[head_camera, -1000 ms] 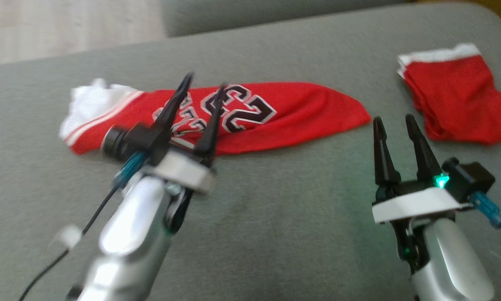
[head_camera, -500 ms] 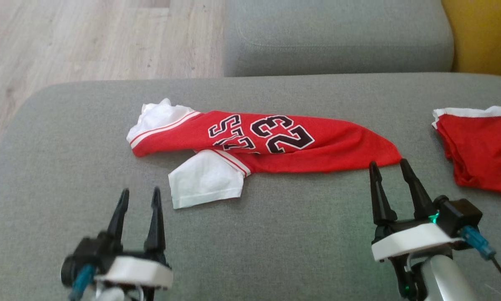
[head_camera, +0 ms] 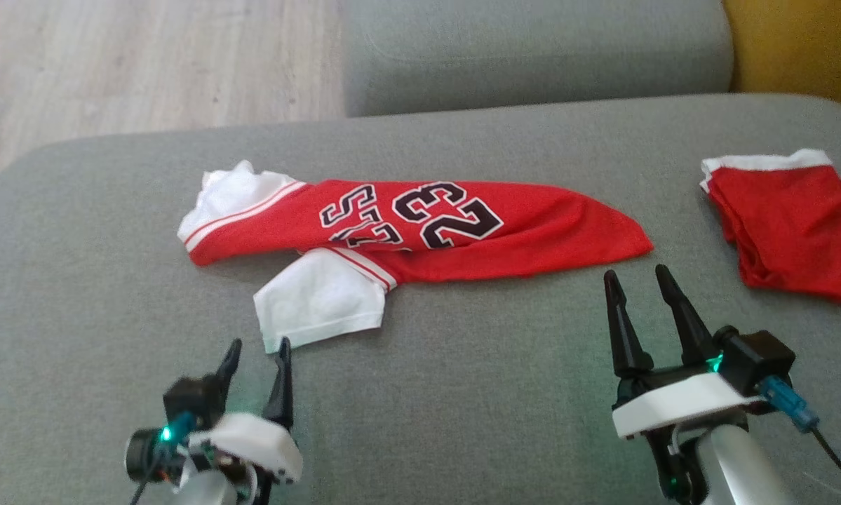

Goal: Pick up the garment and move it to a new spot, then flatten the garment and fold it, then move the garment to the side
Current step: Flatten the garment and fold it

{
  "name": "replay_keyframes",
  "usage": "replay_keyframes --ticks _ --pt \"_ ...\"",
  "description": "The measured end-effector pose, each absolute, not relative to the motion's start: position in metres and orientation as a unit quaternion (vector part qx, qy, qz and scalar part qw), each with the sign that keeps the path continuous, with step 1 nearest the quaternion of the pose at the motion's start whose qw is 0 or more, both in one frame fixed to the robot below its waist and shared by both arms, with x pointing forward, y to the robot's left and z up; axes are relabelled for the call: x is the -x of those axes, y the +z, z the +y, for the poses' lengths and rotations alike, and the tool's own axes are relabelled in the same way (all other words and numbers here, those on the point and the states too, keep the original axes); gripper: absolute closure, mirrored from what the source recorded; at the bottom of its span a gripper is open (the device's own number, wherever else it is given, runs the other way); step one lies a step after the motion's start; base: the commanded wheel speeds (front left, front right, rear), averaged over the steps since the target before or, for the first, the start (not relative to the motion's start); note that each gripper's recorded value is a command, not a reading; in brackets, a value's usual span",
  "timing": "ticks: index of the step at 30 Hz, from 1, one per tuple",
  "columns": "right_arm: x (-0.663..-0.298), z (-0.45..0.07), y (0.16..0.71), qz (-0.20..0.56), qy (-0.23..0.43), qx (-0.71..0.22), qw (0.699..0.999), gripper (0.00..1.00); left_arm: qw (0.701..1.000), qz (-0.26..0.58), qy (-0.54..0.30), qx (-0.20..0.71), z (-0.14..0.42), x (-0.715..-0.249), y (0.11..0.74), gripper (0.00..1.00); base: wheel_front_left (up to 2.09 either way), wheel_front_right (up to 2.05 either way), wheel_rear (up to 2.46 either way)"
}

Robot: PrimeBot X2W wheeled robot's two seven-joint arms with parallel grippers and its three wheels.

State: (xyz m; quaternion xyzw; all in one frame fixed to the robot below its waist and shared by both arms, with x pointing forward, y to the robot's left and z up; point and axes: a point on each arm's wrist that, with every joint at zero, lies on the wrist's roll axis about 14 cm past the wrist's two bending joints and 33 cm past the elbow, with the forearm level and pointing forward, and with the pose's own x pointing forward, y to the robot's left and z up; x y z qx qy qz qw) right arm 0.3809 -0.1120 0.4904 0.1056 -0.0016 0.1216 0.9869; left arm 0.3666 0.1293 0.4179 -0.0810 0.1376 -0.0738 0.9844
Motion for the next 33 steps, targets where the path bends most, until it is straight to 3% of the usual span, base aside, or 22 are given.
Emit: replay_keyframes --ticks 8,15,16,17,25,33 --pt "-0.394 -0.126 0.482 0.007 0.1 -0.107 0.989 0.0 0.975 0.203 -0.055 0.074 0.131 -0.405 0.395 0.0 0.0 0.0 0.0" --pt "-0.397 -0.14 0.472 0.019 0.079 -0.107 0.991 0.0 0.958 0.263 -0.081 0.084 0.118 -0.408 0.367 0.0 0.0 0.0 0.0" --pt "-0.398 -0.141 0.473 0.018 0.078 -0.106 0.991 0.0 0.956 0.268 -0.084 0.088 0.116 -0.409 0.366 0.18 0.0 0.0 0.0" --pt "-0.399 -0.141 0.474 0.016 0.077 -0.106 0.991 0.0 0.955 0.269 -0.085 0.09 0.115 -0.41 0.366 1.0 0.0 0.0 0.0" --pt "-0.4 -0.136 0.486 0.0 0.086 -0.106 0.991 0.0 0.964 0.234 -0.088 0.091 0.119 -0.411 0.38 1.0 0.0 0.0 0.0" --pt "-0.396 -0.123 0.501 -0.018 0.106 -0.115 0.988 0.0 0.978 0.186 -0.051 0.079 0.163 -0.394 0.403 1.0 0.0 0.0 0.0"
